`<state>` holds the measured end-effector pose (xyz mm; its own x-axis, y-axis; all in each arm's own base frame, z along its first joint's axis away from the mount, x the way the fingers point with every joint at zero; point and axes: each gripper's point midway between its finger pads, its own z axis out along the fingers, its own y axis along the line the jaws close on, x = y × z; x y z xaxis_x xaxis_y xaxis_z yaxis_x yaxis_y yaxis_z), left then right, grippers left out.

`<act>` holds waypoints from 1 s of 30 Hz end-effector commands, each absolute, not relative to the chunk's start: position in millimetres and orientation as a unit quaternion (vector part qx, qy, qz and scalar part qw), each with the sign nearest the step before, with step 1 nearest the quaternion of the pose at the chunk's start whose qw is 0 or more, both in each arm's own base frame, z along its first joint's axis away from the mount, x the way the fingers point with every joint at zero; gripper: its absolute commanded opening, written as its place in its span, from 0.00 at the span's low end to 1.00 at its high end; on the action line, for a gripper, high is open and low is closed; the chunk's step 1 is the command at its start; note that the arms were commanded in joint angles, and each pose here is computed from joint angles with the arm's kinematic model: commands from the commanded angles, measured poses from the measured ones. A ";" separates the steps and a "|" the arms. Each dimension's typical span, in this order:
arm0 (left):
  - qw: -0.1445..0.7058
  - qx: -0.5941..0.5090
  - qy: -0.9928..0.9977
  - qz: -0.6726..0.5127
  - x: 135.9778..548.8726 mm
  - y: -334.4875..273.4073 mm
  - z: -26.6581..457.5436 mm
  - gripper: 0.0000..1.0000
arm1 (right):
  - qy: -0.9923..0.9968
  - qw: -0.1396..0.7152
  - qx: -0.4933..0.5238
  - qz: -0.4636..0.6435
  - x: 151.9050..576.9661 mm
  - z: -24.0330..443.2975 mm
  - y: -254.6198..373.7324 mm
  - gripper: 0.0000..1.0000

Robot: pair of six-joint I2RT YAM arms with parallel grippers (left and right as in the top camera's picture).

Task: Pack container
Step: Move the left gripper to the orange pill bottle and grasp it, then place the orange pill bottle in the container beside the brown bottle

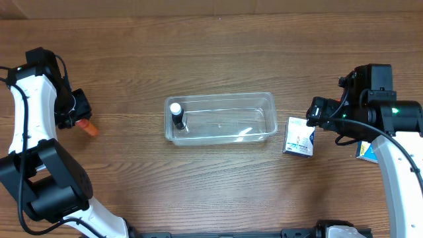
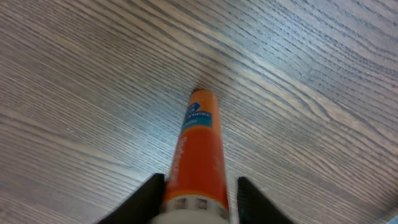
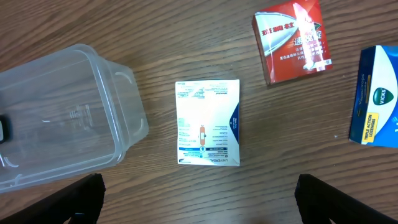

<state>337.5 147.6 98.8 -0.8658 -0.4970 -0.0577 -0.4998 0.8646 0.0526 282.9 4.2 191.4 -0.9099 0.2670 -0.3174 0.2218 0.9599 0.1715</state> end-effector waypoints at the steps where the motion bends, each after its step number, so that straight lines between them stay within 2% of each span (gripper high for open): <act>1: 0.021 -0.259 0.965 0.030 337.3 148.8 97.7 0.30 | 0.971 0.187 0.127 0.072 288.6 201.4 4.4 1.00; 4: 0.021 -0.259 0.965 0.030 337.3 148.8 97.7 0.24 | 0.971 0.187 0.127 0.072 288.7 201.5 4.4 1.00; 10: 0.016 -0.255 0.966 0.024 336.4 141.7 101.9 0.04 | 0.971 0.187 0.127 0.072 288.6 201.4 4.4 1.00; 13: 0.027 -0.239 0.971 0.011 340.3 125.6 119.3 0.04 | 0.971 0.187 0.127 0.072 288.7 201.4 4.4 1.00; 16: 0.053 -0.203 0.978 0.003 338.4 94.1 157.1 0.04 | 0.971 0.187 0.127 0.072 288.7 201.5 4.4 1.00; 23: 0.150 -0.082 0.983 -0.071 309.3 -28.2 247.1 0.04 | 0.971 0.187 0.128 0.072 288.6 201.4 4.4 1.00; 30: 0.130 -0.020 0.988 -0.086 289.0 -90.2 245.4 0.04 | 0.971 0.187 0.127 0.076 288.7 201.6 5.8 1.00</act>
